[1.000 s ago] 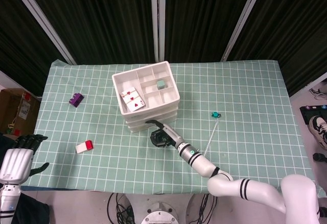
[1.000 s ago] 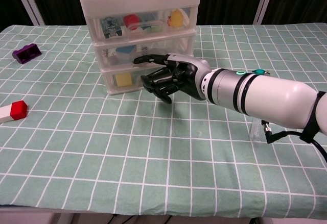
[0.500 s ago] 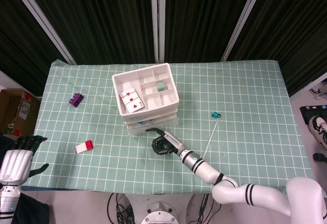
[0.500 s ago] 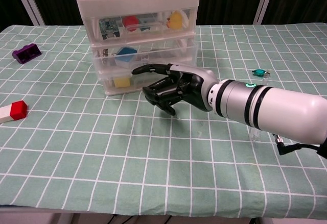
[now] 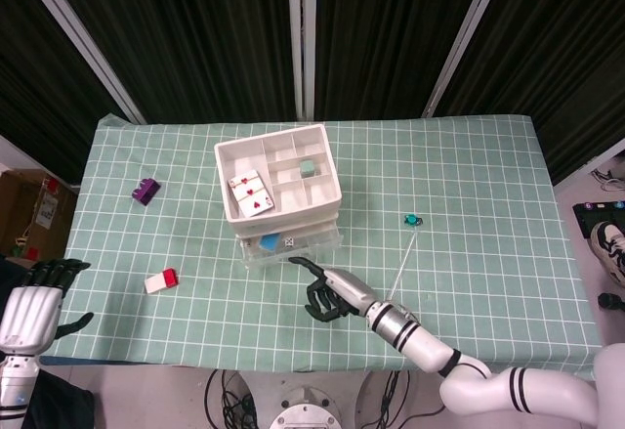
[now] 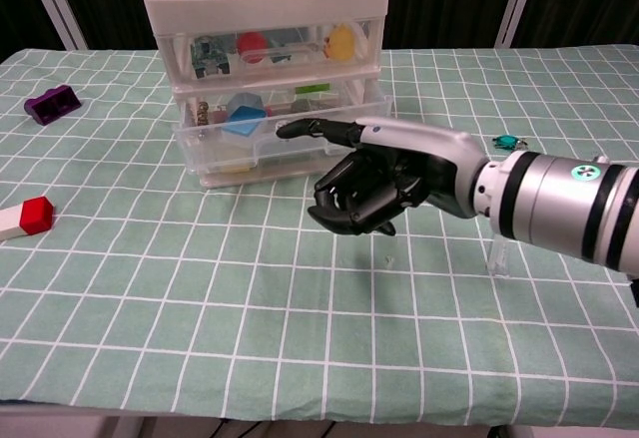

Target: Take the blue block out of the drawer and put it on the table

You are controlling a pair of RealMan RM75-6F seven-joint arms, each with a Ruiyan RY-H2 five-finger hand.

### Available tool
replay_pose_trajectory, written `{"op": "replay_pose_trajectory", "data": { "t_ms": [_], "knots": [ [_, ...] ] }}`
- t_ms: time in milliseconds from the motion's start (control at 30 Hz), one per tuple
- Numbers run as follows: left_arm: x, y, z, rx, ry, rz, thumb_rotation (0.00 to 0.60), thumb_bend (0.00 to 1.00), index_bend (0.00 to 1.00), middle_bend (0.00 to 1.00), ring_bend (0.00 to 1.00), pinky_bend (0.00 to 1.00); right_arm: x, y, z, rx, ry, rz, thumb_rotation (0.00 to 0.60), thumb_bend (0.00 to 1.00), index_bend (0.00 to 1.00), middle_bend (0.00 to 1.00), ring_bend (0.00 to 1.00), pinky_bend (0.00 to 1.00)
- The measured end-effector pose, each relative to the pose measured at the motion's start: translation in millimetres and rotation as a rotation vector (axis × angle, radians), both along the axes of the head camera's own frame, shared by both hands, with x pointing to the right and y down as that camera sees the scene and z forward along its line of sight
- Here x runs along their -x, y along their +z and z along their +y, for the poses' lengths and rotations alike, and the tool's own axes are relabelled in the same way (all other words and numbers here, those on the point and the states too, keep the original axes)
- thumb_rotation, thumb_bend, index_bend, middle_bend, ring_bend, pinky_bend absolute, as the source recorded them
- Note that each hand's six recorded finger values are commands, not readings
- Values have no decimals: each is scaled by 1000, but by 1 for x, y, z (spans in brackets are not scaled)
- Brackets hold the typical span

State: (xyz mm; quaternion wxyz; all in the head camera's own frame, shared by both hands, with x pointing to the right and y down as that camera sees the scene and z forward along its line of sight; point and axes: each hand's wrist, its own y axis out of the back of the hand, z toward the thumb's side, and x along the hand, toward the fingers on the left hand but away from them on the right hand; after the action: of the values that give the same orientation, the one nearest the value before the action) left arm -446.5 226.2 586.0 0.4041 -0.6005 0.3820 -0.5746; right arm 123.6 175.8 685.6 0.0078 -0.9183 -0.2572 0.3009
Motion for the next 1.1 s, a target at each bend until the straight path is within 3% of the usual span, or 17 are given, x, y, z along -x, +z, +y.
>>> {"op": "replay_pose_trajectory", "data": {
  "t_ms": [200, 500, 633, 833, 1100],
  "knots": [
    [-1, -1, -1, -4, 4, 1, 600, 63, 262, 236, 189, 198, -15, -15, -18, -135, -27, 98, 600, 377, 37, 664, 720, 789],
    [-3, -1, 0, 2, 5, -1, 600, 63, 261, 236, 189, 198, -29, -5, -47, -134, -1, 231, 600, 380, 43, 665, 726, 796],
    [-2, -2, 0, 3, 4, -4, 600, 64, 262, 236, 189, 198, -30, 2, -55, -122, -10, 277, 600, 380, 162, 665, 737, 804],
    [-3, -2, -1, 0, 4, -4, 600, 64, 261, 236, 189, 198, -29, -1, -54, -112, -28, 288, 600, 380, 264, 665, 743, 808],
    [-4, 1, -2, 2, 8, 0, 600, 64, 262, 236, 189, 197, -36, -14, -36, -93, -61, 269, 600, 379, 277, 666, 746, 811]
  ]
}}
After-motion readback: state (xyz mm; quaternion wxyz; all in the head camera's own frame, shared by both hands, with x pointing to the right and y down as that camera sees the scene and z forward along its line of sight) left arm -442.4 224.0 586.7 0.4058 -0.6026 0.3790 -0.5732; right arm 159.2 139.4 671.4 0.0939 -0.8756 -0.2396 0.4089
